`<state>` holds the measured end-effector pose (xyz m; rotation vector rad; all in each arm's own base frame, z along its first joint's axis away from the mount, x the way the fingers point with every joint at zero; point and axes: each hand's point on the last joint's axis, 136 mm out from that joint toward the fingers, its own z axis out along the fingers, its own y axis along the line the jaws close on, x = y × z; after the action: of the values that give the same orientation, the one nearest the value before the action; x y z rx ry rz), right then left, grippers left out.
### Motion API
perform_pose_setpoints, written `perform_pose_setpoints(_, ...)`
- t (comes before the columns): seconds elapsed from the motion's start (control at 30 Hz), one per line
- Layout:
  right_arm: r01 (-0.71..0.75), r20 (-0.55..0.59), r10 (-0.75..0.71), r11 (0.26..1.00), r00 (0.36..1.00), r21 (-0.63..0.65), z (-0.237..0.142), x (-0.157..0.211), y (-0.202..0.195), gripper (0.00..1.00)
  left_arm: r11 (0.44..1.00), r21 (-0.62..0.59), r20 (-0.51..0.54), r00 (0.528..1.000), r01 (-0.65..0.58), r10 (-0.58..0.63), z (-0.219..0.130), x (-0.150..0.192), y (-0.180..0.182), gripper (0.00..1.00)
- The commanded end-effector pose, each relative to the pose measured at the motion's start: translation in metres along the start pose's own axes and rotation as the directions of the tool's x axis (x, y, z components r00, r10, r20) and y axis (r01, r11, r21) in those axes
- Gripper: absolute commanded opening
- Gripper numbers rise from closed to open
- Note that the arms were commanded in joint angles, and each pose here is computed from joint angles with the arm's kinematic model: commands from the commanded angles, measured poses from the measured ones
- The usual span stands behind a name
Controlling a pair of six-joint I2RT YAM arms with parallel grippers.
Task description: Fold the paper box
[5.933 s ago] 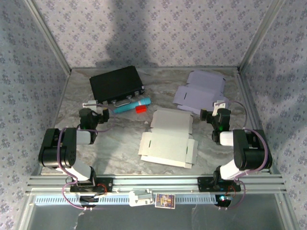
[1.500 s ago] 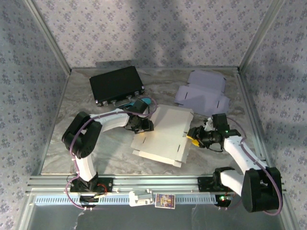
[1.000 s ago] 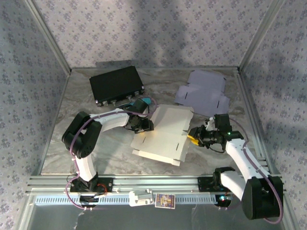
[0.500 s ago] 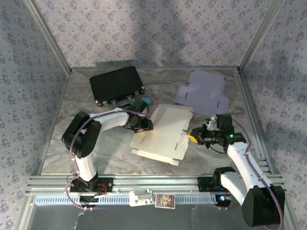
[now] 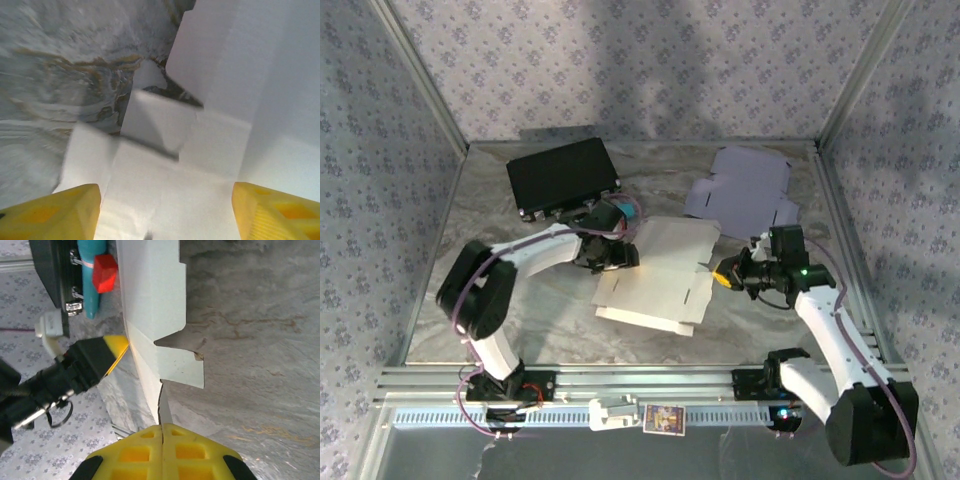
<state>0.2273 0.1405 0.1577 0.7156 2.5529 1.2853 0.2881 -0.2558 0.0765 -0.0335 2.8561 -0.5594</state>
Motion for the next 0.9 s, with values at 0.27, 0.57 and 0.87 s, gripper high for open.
perform_pose_setpoints(0.27, -0.148, 0.112, 0.15, 0.989, 0.982, -0.02, -0.016, -0.049, 0.065, 0.0, 0.716, -0.06, 0.546, 0.578, -0.695, 0.607, -0.154, 0.024, -0.054, 0.72)
perform_pose_setpoints(0.57, -0.237, 0.074, 0.238, 0.971, 0.968, -0.026, -0.009, -0.069, 0.092, 0.0, 0.541, -0.298, 0.497, 0.356, -0.786, 0.791, -0.125, 0.038, -0.024, 0.76)
perform_pose_setpoints(0.87, -0.316, 0.061, 0.318, 0.948, 0.946, -0.029, -0.009, -0.074, 0.098, 0.0, 0.49, -0.415, 0.426, 0.312, -0.767, 0.849, -0.068, 0.006, -0.024, 0.77)
